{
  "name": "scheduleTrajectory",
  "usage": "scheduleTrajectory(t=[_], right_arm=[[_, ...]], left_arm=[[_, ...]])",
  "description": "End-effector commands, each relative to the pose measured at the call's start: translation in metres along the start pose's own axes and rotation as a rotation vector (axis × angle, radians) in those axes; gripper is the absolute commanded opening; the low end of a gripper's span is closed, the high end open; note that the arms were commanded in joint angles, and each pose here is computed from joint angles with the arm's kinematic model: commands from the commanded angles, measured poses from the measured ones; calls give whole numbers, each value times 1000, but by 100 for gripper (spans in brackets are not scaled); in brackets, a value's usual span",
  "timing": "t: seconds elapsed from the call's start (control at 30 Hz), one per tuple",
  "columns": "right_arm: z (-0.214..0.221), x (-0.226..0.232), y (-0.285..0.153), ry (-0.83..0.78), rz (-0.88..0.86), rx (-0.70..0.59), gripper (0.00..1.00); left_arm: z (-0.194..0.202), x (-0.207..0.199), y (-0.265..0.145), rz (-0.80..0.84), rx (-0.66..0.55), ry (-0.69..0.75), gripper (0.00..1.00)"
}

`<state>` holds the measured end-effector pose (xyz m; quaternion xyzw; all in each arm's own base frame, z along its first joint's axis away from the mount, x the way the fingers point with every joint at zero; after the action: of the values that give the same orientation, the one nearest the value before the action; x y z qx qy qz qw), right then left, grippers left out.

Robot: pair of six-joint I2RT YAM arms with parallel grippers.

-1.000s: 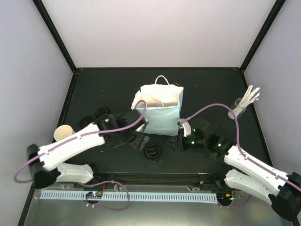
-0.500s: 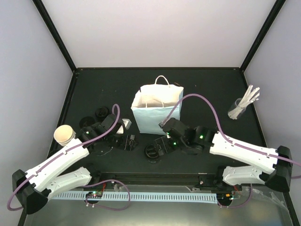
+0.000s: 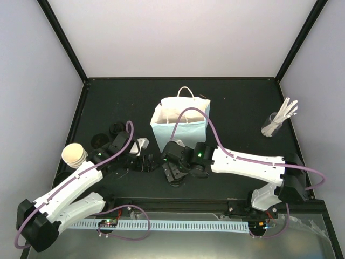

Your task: Pack the takeout coffee

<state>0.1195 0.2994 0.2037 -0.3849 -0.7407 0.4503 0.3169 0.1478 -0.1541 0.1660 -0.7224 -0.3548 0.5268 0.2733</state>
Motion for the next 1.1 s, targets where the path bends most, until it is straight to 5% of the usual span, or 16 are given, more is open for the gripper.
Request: scheduleTrajectory(t=[0.0, 1.07], right_arm=[[-4, 4, -2, 11, 15, -3, 100], [5, 18, 18, 72, 15, 45, 97]], left_arm=[[-2, -8, 5, 82, 13, 26, 87], [-2, -5, 33, 134, 70, 23, 84]])
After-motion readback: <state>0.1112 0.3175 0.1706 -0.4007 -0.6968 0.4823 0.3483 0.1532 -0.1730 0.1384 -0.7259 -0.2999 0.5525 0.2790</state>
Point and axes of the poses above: each gripper's point midway between its finger pads, its own y axis out along the fingers, its own x axis along the line the jaws close on, z = x × y, the point moved 5 cm from there along -y, back along the fingers, and after that the axes turned 1 degree about -y, right-handed, at the moved point
